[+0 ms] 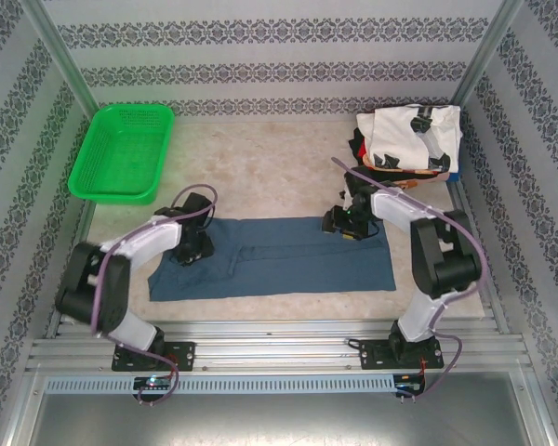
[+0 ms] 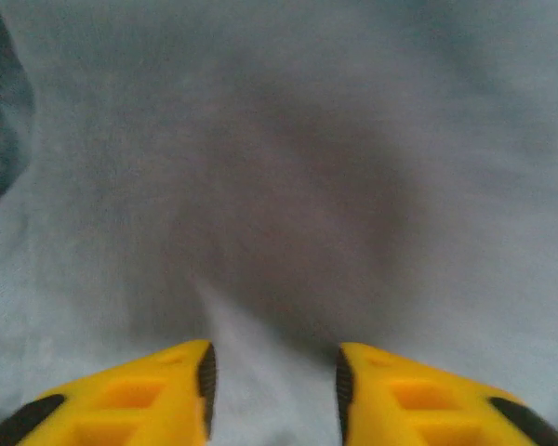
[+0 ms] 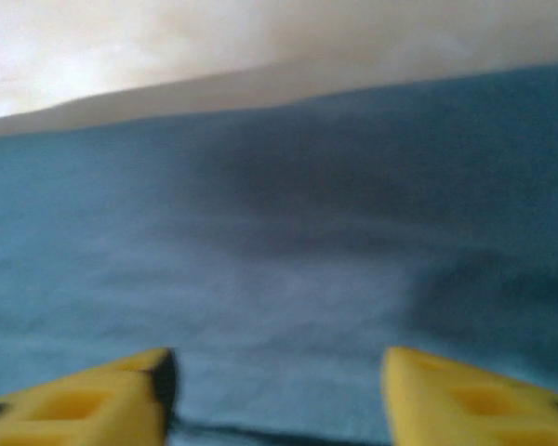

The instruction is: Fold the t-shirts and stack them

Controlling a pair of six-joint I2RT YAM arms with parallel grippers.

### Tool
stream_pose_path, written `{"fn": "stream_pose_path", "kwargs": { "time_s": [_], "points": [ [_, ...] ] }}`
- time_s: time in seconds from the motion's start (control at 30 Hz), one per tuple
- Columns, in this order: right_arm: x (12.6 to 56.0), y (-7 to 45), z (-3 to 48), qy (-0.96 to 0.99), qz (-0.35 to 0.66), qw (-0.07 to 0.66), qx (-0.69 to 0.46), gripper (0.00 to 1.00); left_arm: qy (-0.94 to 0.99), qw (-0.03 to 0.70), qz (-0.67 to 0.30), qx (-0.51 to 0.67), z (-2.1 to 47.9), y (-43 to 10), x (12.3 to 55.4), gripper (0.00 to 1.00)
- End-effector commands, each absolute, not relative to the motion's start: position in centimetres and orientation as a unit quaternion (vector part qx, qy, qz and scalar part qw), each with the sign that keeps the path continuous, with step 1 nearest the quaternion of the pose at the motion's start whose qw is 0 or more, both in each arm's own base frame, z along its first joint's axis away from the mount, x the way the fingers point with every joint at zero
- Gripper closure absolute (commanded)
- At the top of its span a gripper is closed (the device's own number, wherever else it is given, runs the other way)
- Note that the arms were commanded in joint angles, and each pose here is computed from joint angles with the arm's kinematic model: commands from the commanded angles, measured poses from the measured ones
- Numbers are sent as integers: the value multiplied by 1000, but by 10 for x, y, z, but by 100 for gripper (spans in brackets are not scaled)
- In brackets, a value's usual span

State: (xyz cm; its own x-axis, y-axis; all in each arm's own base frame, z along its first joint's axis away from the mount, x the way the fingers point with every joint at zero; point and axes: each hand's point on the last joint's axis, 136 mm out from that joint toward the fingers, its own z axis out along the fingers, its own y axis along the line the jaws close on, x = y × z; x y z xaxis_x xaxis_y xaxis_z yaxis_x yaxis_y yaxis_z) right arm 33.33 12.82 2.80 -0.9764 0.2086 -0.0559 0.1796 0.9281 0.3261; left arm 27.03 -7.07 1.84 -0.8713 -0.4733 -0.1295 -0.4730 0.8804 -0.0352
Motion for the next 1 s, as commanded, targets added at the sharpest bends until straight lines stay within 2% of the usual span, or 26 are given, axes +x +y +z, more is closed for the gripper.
{"fn": "stream_pose_path", "kwargs": {
  "time_s": [0.0, 0.3, 0.43, 0.53, 0.73, 0.97],
  "points": [
    [334, 112, 14, 982, 101, 29, 159, 52, 960, 84, 11, -266, 9, -64, 303, 68],
    [300, 123, 9, 981, 46, 12, 187, 57, 974, 80, -6, -214, -11, -89, 413, 72],
    [280, 154, 4, 978, 75, -1, 194, 56, 976, 120, -36, -177, -4, -113, 490, 70],
    [272, 180, -3, 974, 103, -23, 202, 55, 978, 112, -76, -158, -16, -139, 537, 70],
    [268, 229, -8, 954, 170, -54, 242, 52, 962, 144, -158, -173, -35, -171, 597, 70],
    [255, 277, -10, 919, 233, -81, 307, 51, 915, 182, -284, -221, -49, -193, 638, 69]
  ]
}}
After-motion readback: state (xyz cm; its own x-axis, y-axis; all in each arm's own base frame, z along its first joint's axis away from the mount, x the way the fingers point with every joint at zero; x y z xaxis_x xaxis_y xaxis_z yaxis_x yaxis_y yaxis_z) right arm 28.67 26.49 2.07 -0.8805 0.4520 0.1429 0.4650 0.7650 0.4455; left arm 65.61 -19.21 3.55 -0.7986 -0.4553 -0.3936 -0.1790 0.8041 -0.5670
